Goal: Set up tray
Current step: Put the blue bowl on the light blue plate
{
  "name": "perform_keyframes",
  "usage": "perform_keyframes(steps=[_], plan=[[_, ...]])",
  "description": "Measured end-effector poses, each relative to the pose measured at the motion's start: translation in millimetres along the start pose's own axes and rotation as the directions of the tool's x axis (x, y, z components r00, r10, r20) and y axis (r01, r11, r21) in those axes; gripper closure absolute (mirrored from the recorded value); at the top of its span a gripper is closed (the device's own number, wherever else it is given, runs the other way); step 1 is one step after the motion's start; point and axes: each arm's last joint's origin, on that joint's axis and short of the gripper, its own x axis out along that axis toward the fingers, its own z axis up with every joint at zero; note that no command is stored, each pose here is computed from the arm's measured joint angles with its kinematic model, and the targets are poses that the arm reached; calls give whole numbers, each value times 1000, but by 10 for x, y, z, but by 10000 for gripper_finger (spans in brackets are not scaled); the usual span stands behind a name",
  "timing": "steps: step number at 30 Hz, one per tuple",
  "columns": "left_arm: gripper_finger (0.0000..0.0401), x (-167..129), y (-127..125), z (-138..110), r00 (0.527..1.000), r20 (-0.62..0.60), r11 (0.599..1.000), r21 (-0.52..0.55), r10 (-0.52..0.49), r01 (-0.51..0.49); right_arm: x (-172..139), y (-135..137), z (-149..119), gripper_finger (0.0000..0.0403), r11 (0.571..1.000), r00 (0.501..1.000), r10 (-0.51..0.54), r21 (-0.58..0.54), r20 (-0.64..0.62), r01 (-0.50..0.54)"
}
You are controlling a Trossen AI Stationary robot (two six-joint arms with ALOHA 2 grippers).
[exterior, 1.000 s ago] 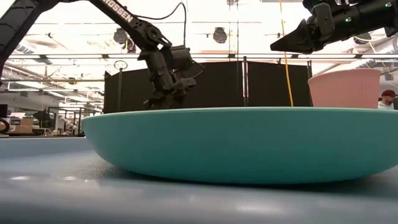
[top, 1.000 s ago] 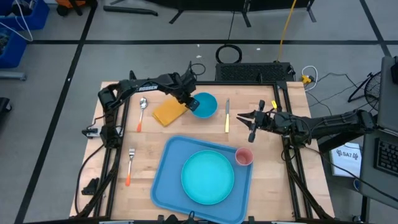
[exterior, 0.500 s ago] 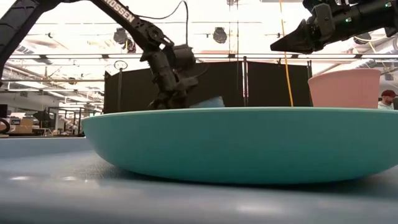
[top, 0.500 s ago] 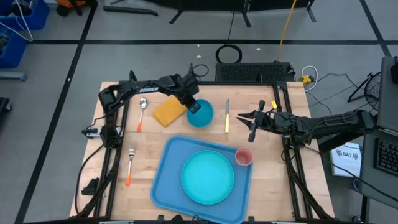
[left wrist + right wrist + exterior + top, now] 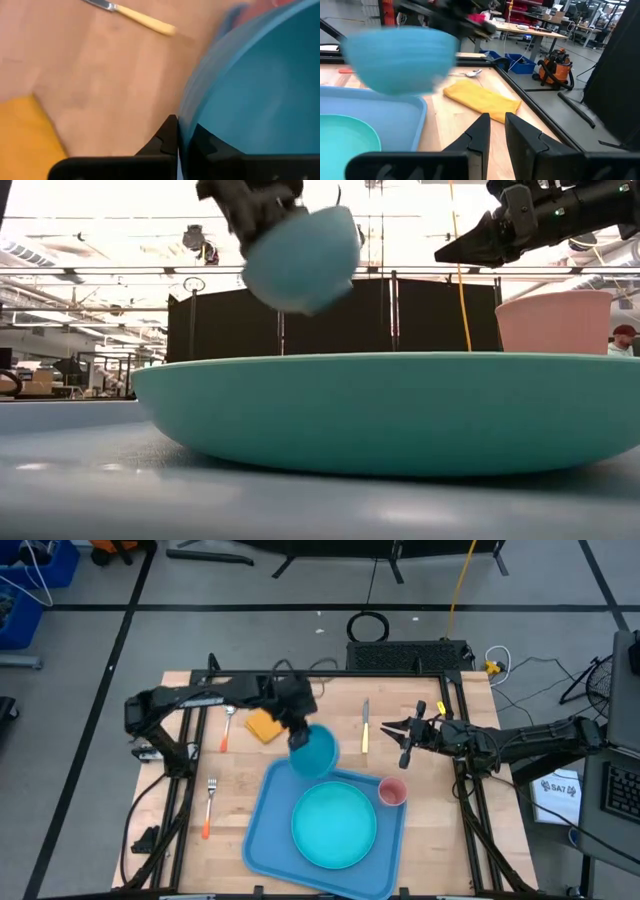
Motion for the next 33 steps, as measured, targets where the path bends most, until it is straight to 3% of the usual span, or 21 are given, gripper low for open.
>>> perform_keyframes(steps=[6, 11, 21, 33], plan=[[394, 23, -704, -178, 994, -74, 993, 82, -82, 88, 0, -1, 6, 353, 1000, 1000, -1, 3, 6, 1], [394, 275, -1022, -257, 989, -112, 990, 98, -95, 106, 0, -1, 8, 353, 1000, 1000, -1, 16, 8, 1], [394, 1011, -1052, -368, 957, -267, 991, 34, -117, 131, -1, -1, 12, 353, 999, 1000, -1, 32, 12, 0], [394, 1066, -1058, -371, 957, -266, 993, -43, -115, 107, 0, -2, 24, 353, 999, 1000, -2, 36, 23, 1]])
